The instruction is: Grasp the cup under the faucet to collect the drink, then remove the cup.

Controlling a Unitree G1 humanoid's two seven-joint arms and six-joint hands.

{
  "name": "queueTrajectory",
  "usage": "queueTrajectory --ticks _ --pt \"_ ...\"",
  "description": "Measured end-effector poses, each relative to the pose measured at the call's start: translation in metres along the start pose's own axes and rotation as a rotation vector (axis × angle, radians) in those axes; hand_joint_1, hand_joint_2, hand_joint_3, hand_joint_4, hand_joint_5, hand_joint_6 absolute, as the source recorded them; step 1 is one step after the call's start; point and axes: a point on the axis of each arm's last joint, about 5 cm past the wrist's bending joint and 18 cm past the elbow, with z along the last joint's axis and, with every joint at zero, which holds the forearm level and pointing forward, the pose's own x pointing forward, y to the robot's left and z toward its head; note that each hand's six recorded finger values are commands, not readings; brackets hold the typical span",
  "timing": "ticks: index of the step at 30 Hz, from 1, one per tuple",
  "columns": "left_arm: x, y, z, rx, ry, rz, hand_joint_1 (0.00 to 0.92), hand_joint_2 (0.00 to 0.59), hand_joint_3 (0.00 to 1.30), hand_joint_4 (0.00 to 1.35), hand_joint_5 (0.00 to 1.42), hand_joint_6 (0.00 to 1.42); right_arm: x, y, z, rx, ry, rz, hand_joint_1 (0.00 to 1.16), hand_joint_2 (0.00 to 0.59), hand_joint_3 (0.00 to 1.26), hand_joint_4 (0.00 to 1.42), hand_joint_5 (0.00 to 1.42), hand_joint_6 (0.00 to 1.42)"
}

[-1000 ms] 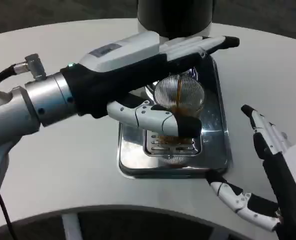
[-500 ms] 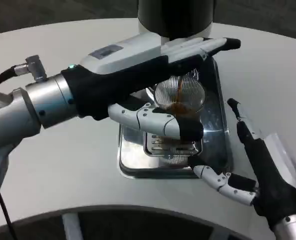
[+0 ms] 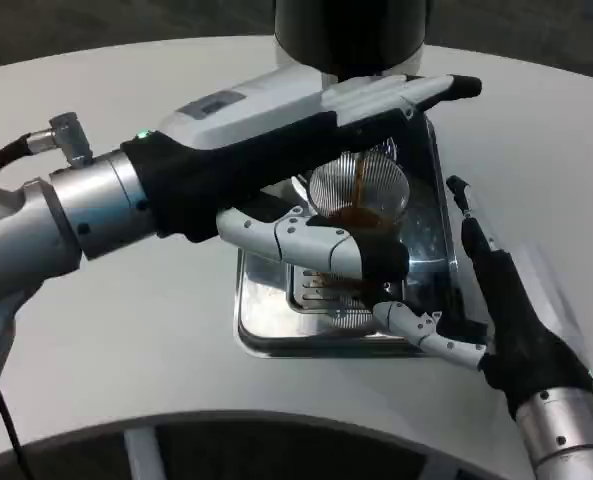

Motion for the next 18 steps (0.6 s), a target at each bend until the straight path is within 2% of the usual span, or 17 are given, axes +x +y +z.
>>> queueTrajectory --ticks 3,6,11,18 --pt "0.000 0.000 0.0000 -0.001 0.001 0.000 0.000 0.098 0.00 0.00 0.00 0.00 0.007 0.0057 -0.0016 0.033 0.007 0.007 0.71 0.197 0.00 0.00 0.00 0.00" --pt "0.000 0.000 0.0000 -0.001 0.000 -0.001 0.000 0.098 0.00 0.00 0.00 0.00 0.013 0.0098 -0.0018 0.051 0.000 0.012 0.71 0.198 0.00 0.00 0.00 0.00" --pt "0.000 0.000 0.0000 -0.002 0.000 -0.001 0.000 0.099 0.00 0.00 0.00 0.00 0.022 0.0179 0.0002 0.078 -0.018 0.006 0.71 0.199 0.00 0.00 0.00 0.00" --pt "0.000 0.000 -0.0001 -0.003 0.001 0.002 0.000 0.100 0.00 0.00 0.00 0.00 0.032 0.0321 0.0041 0.118 -0.024 0.006 0.72 0.197 0.00 0.00 0.00 0.00"
